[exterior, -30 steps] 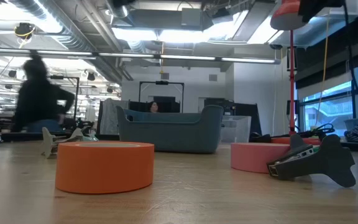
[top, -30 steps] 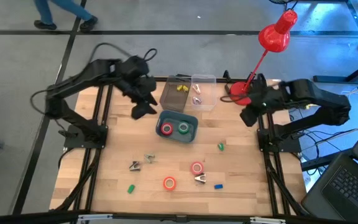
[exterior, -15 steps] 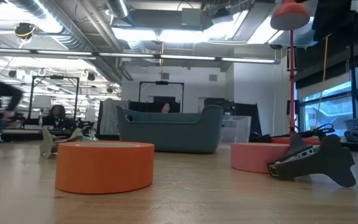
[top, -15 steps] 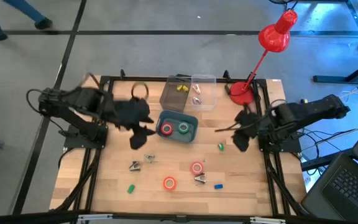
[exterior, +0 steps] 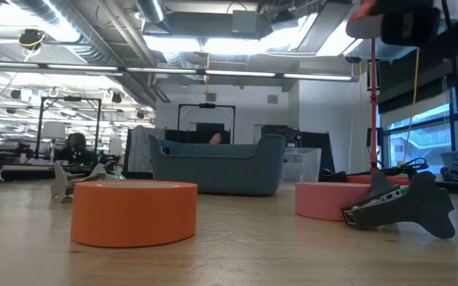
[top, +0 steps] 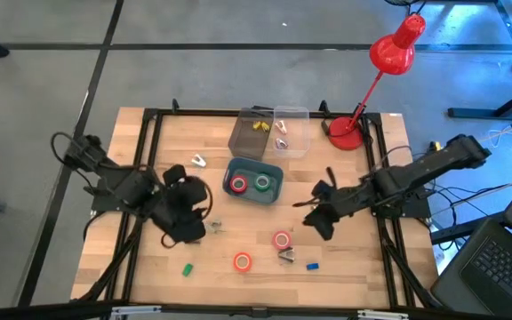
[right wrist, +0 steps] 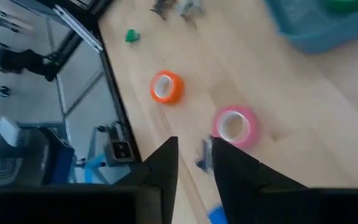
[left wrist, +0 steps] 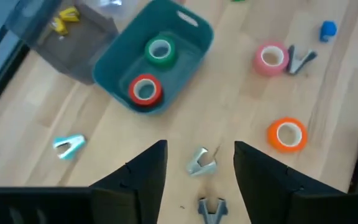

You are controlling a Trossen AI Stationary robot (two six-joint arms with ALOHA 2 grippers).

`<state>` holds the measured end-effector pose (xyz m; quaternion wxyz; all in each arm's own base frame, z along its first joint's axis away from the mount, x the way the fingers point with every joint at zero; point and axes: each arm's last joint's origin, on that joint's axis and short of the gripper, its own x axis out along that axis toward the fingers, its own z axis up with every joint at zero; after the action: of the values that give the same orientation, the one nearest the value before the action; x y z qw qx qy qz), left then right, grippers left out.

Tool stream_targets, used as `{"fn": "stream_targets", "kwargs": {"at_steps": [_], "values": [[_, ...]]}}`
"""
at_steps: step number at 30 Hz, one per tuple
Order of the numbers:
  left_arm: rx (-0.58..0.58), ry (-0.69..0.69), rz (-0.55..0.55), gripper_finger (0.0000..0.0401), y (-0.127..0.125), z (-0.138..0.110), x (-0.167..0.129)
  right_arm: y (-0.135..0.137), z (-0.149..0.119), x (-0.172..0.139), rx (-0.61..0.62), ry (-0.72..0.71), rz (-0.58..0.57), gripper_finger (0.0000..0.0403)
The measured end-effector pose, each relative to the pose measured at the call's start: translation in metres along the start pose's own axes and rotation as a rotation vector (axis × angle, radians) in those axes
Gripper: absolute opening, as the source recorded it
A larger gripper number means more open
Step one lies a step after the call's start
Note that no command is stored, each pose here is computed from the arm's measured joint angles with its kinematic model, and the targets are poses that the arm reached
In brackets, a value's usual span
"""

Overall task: Pick and place Stapler, Stapler remover, tape
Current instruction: Put the pink tape into the blue bin

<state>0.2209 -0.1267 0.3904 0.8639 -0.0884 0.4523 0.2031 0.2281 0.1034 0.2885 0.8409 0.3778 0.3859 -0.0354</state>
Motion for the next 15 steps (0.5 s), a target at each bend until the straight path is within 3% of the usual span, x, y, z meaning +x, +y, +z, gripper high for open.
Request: {"fn": "stream_targets", "kwargs": {"at_steps": [6, 11, 15], "values": [[-0.038, -0.001, -0.098, 0.0163, -0.009, -0.056, 0.031, 0.001, -0.007, 0.034, 0.007, 0.100, -0.066, 0.0074], [-0.133, 0.048, -0.310, 0.0159, -0.020, -0.094, 0.072, 0.018, 0.000, 0.046, -0.024, 0.109, -0.071, 0.0064], [-0.151, 0.127, -0.442, 0.0161, -0.029, -0.111, 0.095, 0.041, 0.008, 0.047, -0.113, 0.066, -0.102, 0.0058]]}}
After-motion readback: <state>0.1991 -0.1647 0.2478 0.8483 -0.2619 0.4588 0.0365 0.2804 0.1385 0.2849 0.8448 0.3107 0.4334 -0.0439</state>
